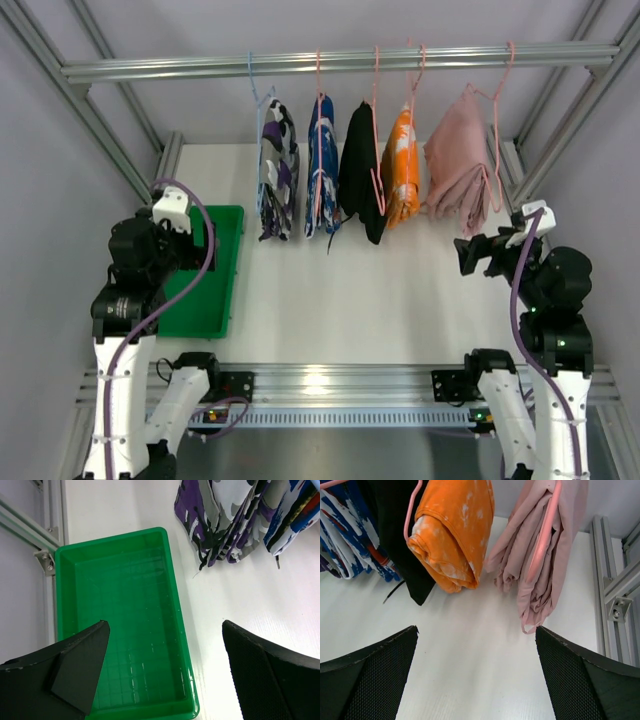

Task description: Remove the trousers from the hanger

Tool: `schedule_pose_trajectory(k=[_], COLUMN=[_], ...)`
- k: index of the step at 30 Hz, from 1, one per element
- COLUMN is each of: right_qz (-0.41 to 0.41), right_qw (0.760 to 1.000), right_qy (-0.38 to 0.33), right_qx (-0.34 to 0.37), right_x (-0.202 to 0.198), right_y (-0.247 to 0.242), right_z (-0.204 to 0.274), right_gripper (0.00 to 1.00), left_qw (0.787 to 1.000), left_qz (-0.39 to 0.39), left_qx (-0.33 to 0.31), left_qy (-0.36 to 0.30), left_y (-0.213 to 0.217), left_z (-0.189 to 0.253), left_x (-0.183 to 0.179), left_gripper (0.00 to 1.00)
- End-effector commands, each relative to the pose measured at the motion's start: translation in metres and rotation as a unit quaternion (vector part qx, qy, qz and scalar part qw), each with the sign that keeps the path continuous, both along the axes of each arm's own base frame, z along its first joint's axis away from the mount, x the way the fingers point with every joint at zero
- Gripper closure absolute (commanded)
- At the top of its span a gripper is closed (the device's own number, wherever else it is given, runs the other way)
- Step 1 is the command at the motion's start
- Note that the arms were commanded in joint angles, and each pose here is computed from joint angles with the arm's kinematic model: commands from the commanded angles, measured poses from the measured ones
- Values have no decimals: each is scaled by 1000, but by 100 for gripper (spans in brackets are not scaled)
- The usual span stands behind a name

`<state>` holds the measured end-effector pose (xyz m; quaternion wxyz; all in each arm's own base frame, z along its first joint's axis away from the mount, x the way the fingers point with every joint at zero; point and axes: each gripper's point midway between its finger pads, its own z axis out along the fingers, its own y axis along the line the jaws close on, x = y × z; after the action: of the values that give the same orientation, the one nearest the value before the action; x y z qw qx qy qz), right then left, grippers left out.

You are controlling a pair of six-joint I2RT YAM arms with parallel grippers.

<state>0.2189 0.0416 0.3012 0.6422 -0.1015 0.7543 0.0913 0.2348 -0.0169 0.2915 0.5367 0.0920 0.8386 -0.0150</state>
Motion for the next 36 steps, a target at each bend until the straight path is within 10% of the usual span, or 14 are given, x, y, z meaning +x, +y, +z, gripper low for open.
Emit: schedule_pose_trajectory(k=[1, 10, 20, 36], right_qz=[-13, 38, 61, 77], right_qw=[1000, 999, 998, 997], right_qy=[14, 21, 5, -2], right_qx=[9, 13, 22, 31], right_x=[1, -6, -12, -9], right_y=[-3, 14, 23, 28], right_z=[5, 11, 39, 54], right_gripper=[0, 0, 1, 0], left_qw=[999, 977, 889, 831], left_qz=[-17, -160, -254, -292], left_qx=[-12, -129, -381, -473], left_qy=[-35, -52, 25, 12], left_y=[-7, -71, -135, -148], left_z=[26, 100, 128, 122], left_x=[14, 41, 70, 111], left_gripper=[1, 1, 8, 33])
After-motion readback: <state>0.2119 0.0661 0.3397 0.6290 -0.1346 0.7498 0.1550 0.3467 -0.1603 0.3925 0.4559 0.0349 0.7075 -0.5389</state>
